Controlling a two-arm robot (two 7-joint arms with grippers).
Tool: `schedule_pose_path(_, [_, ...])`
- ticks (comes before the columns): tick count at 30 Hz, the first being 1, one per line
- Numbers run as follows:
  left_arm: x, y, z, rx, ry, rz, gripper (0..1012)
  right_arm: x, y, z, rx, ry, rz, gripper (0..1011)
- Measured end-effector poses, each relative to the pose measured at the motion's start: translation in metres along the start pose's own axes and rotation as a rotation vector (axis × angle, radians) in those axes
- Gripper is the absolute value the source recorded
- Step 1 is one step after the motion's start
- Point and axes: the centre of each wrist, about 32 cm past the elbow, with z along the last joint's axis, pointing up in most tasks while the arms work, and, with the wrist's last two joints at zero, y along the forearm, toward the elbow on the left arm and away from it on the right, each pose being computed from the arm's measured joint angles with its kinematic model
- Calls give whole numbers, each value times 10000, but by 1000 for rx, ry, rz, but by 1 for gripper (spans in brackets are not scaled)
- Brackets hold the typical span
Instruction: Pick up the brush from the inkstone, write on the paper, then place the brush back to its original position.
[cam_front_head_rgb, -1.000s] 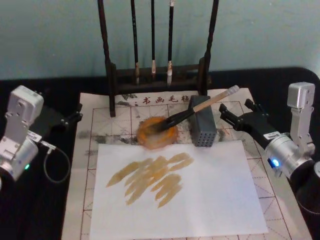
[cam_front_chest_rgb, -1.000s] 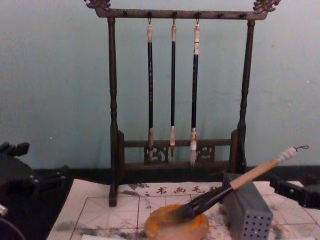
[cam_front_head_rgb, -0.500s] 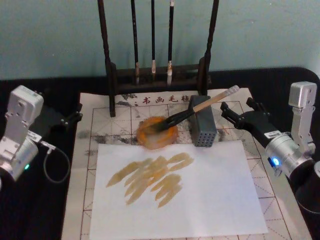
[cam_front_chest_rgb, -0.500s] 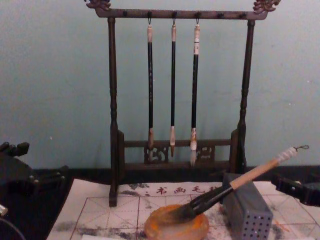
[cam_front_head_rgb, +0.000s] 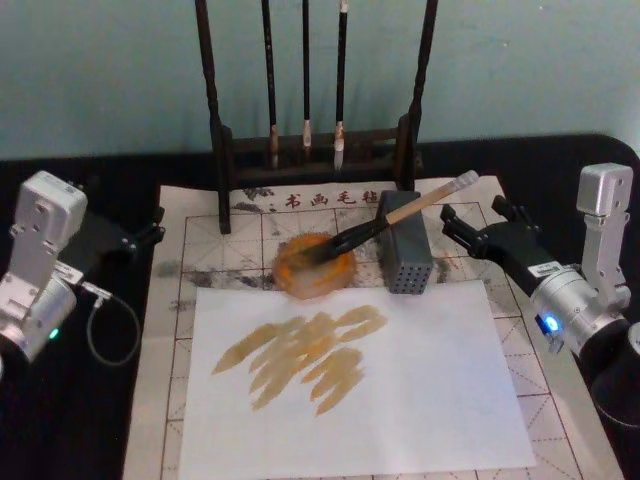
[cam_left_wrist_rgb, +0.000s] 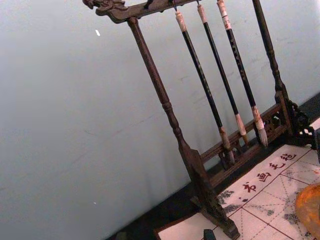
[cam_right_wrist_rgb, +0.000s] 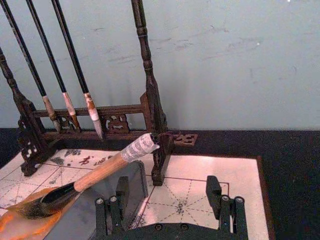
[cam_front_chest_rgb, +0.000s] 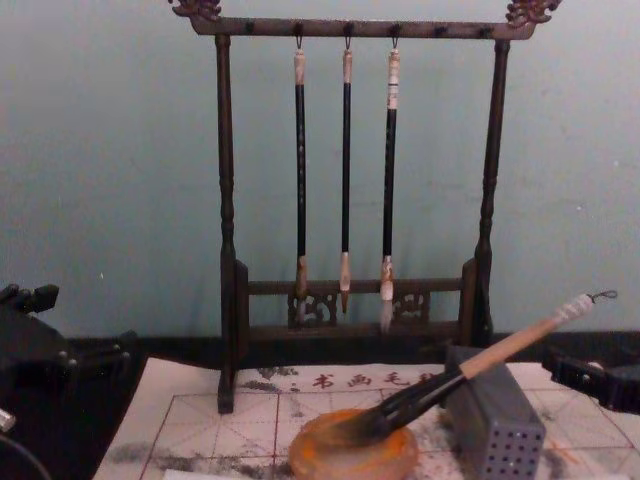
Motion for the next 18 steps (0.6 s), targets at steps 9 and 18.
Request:
schedule_pose_path(9, [0,0,0,0,0,0,1001,0,-1,1,-1,0,1,1000])
schedule_pose_path(18, [0,0,0,0,0,0,1001,1,-1,1,-1,0,1,1000])
